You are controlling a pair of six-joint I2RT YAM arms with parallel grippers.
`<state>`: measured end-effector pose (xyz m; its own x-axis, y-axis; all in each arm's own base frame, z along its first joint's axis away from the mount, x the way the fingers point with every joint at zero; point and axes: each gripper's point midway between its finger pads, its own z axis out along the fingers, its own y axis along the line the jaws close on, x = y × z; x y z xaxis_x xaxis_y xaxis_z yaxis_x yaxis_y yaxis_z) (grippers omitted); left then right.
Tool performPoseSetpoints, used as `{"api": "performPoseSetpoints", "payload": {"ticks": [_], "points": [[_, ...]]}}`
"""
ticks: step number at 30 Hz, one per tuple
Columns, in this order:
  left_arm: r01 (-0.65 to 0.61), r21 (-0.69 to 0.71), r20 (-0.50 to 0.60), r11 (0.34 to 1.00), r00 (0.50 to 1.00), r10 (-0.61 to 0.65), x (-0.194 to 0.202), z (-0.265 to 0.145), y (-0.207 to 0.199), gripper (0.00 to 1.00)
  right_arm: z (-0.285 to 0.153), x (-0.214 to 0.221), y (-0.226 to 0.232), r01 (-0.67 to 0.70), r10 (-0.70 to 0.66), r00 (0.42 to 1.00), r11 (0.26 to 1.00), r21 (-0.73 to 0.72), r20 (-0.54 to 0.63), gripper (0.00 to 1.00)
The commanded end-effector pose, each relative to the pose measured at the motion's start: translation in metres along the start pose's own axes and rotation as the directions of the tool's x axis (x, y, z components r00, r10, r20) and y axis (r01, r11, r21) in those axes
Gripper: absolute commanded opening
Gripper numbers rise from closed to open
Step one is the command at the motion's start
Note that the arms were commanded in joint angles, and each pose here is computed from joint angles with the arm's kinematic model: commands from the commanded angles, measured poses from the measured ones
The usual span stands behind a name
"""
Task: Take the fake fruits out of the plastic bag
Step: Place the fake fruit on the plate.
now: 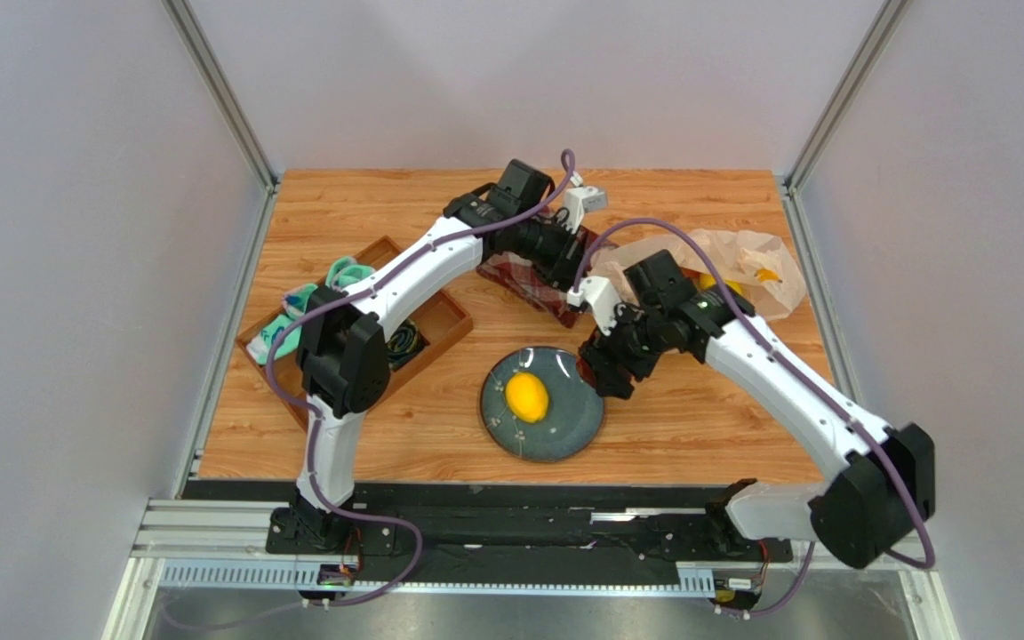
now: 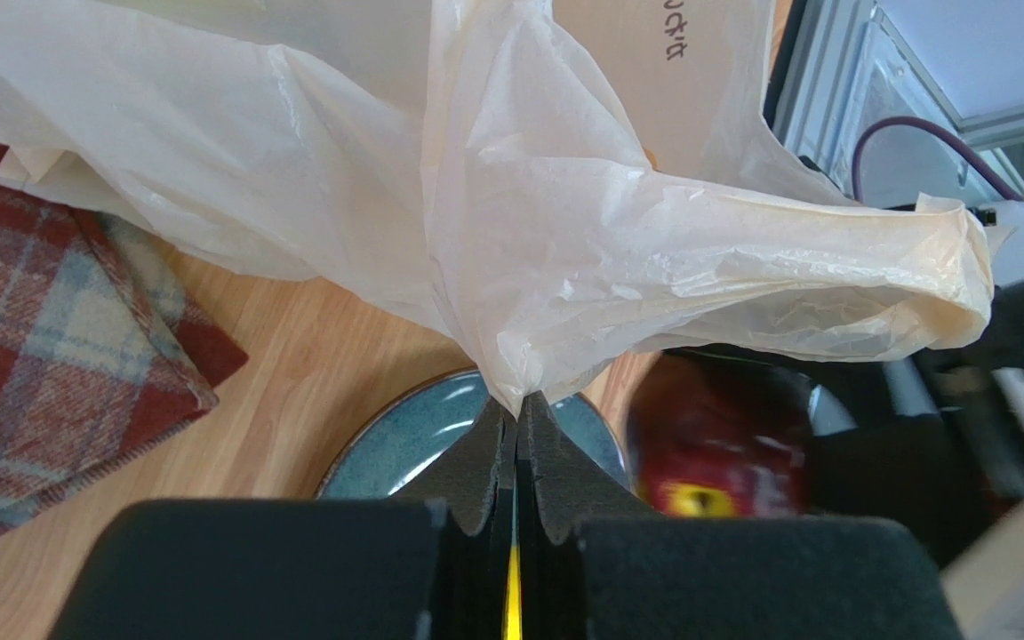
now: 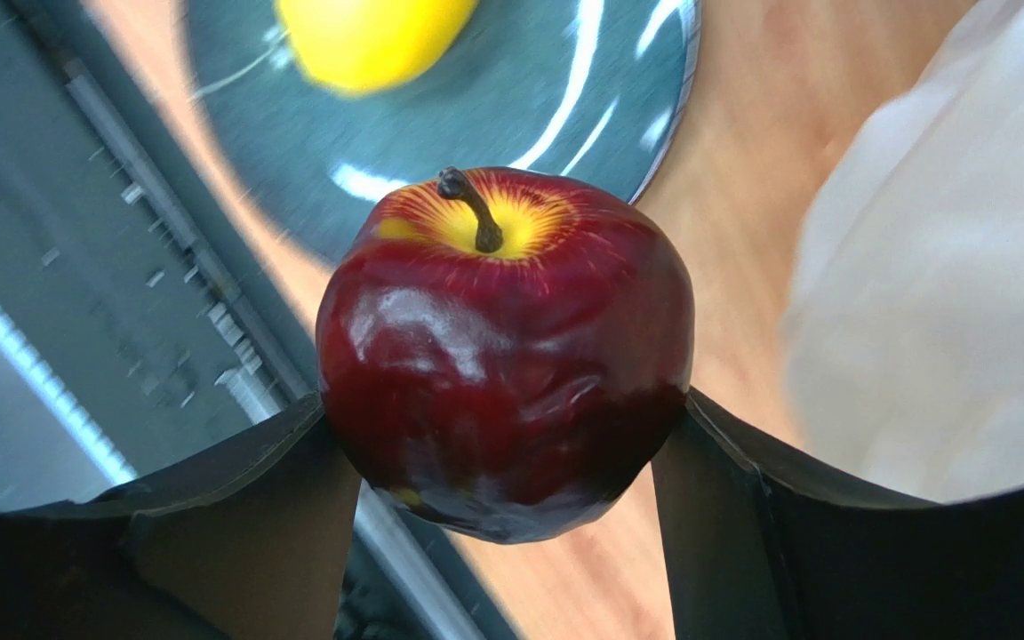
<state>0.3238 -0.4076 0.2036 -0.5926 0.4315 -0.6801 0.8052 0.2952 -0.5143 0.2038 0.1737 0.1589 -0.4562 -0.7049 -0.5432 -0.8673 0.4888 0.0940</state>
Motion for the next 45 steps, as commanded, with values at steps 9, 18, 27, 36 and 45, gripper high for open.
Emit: {"api": "performPoseSetpoints", "payload": {"ticks": [9, 18, 27, 36, 45], "points": [[0.034, -0.004, 0.09, 0.999, 0.995, -0.034, -0.021, -0.039, 0.004, 0.0, 0.091, -0.061, -0.041, 0.079, -0.081, 0.996, 0.996, 0.037, 0.032, 0.48], [0.104, 0.003, 0.089, 0.995, 0.991, -0.104, -0.013, -0.041, 0.022, 0.0, 0.116, -0.051, -0.019, 0.104, -0.104, 0.994, 0.994, -0.029, -0.015, 0.59], [0.122, 0.013, 0.099, 0.992, 0.987, -0.123, -0.016, -0.042, 0.028, 0.0, 0.079, -0.059, -0.018, 0.065, -0.07, 0.996, 0.994, 0.088, 0.057, 0.47], [0.131, 0.027, 0.097, 0.991, 0.986, -0.134, -0.012, -0.047, 0.019, 0.0, 0.103, -0.056, -0.039, 0.075, -0.075, 0.997, 0.984, 0.161, -0.006, 0.5], [0.128, 0.023, 0.101, 0.991, 0.986, -0.13, -0.011, -0.051, 0.016, 0.0, 0.098, -0.064, -0.03, 0.088, -0.086, 0.996, 0.988, 0.127, -0.022, 1.0]]}}
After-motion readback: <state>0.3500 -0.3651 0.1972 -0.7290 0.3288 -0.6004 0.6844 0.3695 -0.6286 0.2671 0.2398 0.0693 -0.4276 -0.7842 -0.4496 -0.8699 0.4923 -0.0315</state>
